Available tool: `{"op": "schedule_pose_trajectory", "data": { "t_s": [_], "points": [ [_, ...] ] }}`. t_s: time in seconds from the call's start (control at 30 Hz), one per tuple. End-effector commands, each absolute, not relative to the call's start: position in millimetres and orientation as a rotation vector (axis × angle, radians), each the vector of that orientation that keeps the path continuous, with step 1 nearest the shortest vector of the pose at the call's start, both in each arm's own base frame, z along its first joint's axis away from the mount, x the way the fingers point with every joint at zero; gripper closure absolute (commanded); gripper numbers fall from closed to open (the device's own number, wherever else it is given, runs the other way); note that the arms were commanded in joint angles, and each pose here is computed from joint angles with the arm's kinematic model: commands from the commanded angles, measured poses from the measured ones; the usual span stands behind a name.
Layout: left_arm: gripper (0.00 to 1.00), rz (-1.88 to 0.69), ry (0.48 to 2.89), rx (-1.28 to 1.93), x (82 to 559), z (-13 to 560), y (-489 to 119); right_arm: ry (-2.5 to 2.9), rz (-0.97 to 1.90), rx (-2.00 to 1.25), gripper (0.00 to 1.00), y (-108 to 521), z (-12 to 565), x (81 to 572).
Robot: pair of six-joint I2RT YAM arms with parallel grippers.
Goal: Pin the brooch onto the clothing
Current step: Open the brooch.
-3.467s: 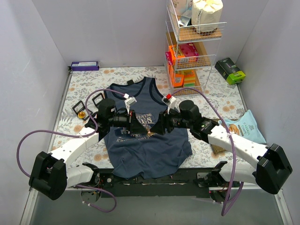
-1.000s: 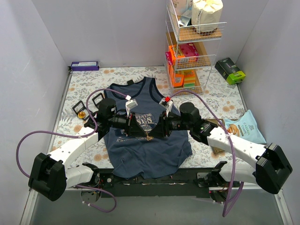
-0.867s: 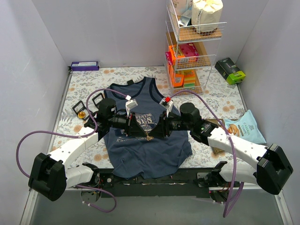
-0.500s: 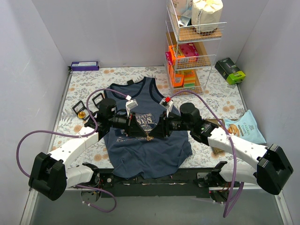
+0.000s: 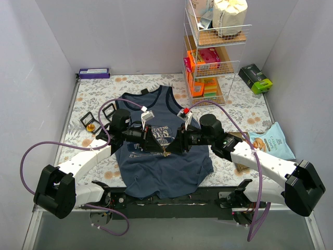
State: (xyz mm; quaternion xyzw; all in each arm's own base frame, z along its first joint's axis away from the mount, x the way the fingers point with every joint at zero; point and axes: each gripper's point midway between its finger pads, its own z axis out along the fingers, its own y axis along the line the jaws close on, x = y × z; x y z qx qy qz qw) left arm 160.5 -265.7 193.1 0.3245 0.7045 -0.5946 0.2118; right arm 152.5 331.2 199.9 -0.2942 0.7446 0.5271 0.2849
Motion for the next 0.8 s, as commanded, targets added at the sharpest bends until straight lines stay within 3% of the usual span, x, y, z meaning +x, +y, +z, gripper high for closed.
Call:
{"op": "schedule_pose_trajectory", "data": {
  "t_s": [0.0, 0.13, 0.37, 0.77],
  "points": [
    [1.0, -1.65, 1.88, 0.941, 164, 207, -267, 1.951, 1.428, -0.813, 0.57, 333, 208, 150],
    [1.0, -1.648, 1.883, 0.938, 163, 205, -266, 1.929, 1.443, -0.811, 0.55, 333, 215, 148],
    [1.0, -1.575, 1.91, 0.896, 171, 199, -264, 1.896, 1.394, -0.777, 0.41, 326, 227, 155],
    [1.0, -1.014, 2.0, 0.566, 259, 199, -238, 2.036, 0.955, -0.582, 0.35, 295, 202, 210]
  ]
}}
